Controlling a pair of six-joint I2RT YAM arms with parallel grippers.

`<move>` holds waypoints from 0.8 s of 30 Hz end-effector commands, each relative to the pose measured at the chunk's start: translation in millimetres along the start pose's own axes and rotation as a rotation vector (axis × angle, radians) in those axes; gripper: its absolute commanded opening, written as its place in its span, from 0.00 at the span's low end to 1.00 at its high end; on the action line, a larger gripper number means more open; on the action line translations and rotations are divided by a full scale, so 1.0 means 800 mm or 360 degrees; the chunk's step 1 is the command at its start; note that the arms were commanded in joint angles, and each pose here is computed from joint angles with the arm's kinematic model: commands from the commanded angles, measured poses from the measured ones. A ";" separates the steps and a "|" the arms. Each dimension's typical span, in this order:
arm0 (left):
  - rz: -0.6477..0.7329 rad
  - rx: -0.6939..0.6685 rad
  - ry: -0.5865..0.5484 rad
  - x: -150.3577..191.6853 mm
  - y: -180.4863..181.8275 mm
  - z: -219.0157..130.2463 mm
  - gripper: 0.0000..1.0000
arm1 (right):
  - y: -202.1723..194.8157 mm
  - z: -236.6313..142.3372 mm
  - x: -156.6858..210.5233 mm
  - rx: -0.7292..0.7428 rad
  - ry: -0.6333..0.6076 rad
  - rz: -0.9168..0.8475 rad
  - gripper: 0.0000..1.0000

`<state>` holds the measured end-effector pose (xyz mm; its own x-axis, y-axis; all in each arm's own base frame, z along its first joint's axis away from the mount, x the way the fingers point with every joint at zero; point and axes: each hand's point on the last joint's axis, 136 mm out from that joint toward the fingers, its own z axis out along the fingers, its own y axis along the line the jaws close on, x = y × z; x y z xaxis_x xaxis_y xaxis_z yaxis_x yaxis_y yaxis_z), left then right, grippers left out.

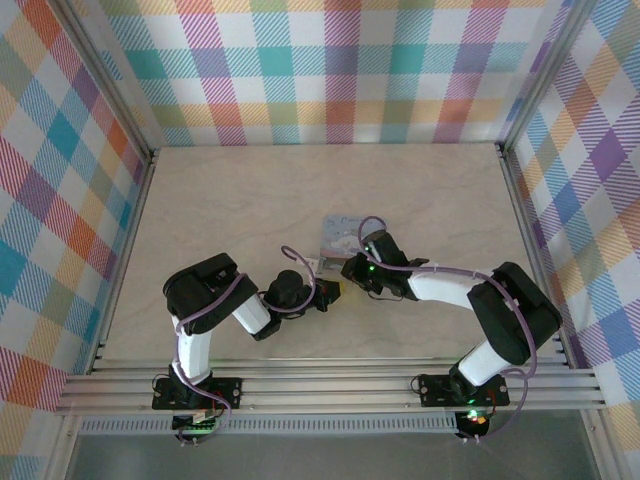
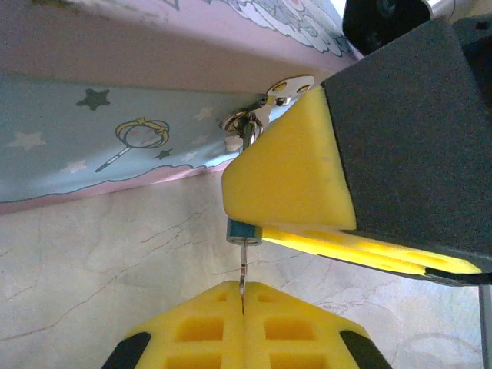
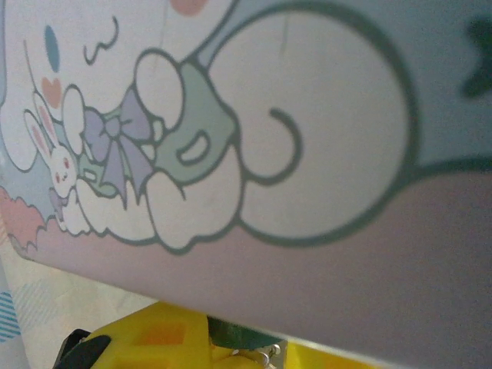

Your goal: Unlock a padlock with a key

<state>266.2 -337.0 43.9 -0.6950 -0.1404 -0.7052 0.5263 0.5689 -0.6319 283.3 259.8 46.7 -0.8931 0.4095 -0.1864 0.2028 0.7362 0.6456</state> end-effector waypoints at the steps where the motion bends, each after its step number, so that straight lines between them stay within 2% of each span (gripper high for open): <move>1: 0.0050 0.0105 -0.0025 -0.018 -0.025 0.004 0.00 | -0.066 0.010 0.052 0.0267 0.0253 0.0160 0.15; 9: 0.0069 0.0109 -0.0060 -0.038 -0.030 -0.004 0.00 | -0.071 0.011 0.059 0.0277 0.0300 0.0141 0.00; 16: 0.0113 0.0133 -0.0054 -0.047 -0.036 -0.001 0.00 | -0.061 0.006 0.061 0.0232 0.0321 0.0140 0.00; 24: 0.0140 0.0219 -0.0134 -0.069 -0.054 0.004 0.00 | -0.055 -0.001 0.062 0.0235 0.0351 0.0097 0.00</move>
<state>270.6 -335.5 50.3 -0.7085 -0.0916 -0.6998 0.5354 0.5762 -0.6175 280.8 262.9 48.2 -0.9057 0.3854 -0.1764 0.1864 0.7359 0.6509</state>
